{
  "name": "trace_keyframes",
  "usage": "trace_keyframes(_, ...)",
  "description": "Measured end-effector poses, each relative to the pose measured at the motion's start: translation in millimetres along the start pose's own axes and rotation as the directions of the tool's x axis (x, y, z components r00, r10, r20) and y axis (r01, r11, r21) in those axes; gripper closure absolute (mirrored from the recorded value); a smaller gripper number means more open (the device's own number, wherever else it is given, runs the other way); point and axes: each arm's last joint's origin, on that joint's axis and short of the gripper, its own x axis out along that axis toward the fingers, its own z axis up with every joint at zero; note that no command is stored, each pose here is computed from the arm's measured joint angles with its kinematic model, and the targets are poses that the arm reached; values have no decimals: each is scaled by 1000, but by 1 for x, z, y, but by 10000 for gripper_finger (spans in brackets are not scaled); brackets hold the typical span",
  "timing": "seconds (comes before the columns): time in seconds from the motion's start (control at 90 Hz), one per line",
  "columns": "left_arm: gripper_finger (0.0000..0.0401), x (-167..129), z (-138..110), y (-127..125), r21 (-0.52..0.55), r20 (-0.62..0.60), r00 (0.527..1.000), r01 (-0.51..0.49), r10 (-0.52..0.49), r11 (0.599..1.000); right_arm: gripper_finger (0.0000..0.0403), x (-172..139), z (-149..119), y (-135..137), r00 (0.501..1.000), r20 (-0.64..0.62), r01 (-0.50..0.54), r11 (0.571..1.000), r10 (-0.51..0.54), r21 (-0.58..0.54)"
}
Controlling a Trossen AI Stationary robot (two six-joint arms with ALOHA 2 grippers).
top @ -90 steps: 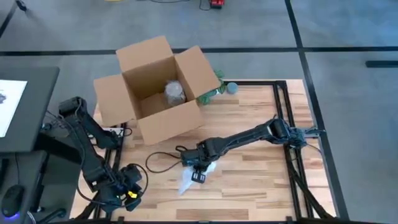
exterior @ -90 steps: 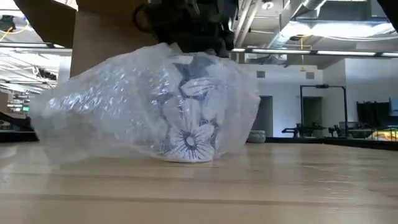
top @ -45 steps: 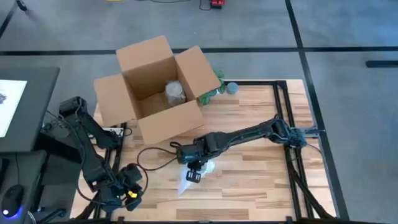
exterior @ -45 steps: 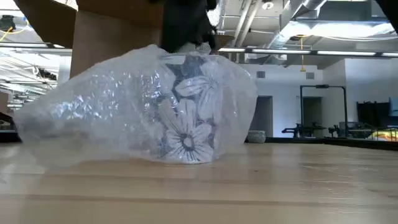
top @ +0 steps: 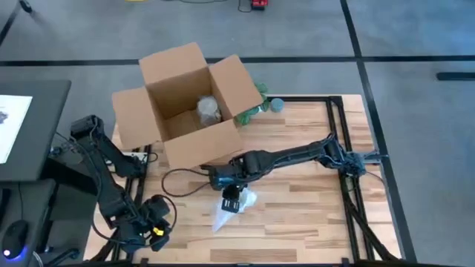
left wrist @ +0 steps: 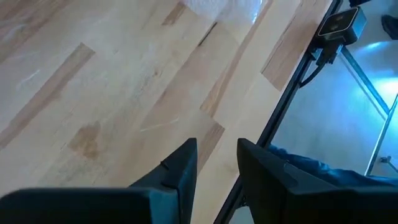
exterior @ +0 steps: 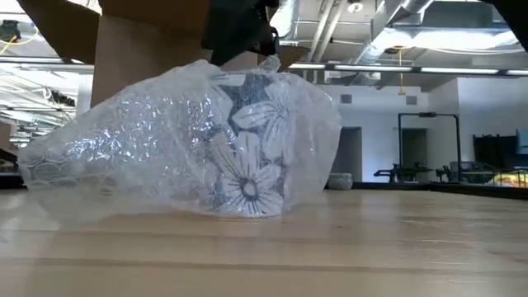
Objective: Wrap mug
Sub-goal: Put the wrapped blue mug into the box
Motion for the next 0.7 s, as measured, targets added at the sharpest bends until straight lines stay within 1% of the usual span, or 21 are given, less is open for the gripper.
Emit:
trace_keyframes(0.233, 307, 0, 0, 0, 16, 17, 1000, 2, -3, 1000, 299, -1, 0, 1, 1000, -5, -11, 999, 11, -51)
trace_keyframes(0.356, 307, 0, 1, 0, 18, 18, 1000, 2, -3, 1000, 288, 3, -2, -1, 1000, -23, -3, 990, 0, -141)
trace_keyframes(0.478, 307, 0, 0, -1, 16, 17, 1000, 8, -9, 1000, 255, 15, -4, -11, 999, -48, 8, 979, -18, -202)
trace_keyframes(0.611, 307, 0, 0, -2, 9, 17, 1000, 25, -25, 1000, 201, 21, -4, -25, 997, -65, 21, 969, -38, -245)
trace_keyframes(0.7, 307, 0, 0, -3, 7, 28, 999, 31, -31, 1000, 167, 30, -9, -33, 993, -103, 30, 965, -58, -260)
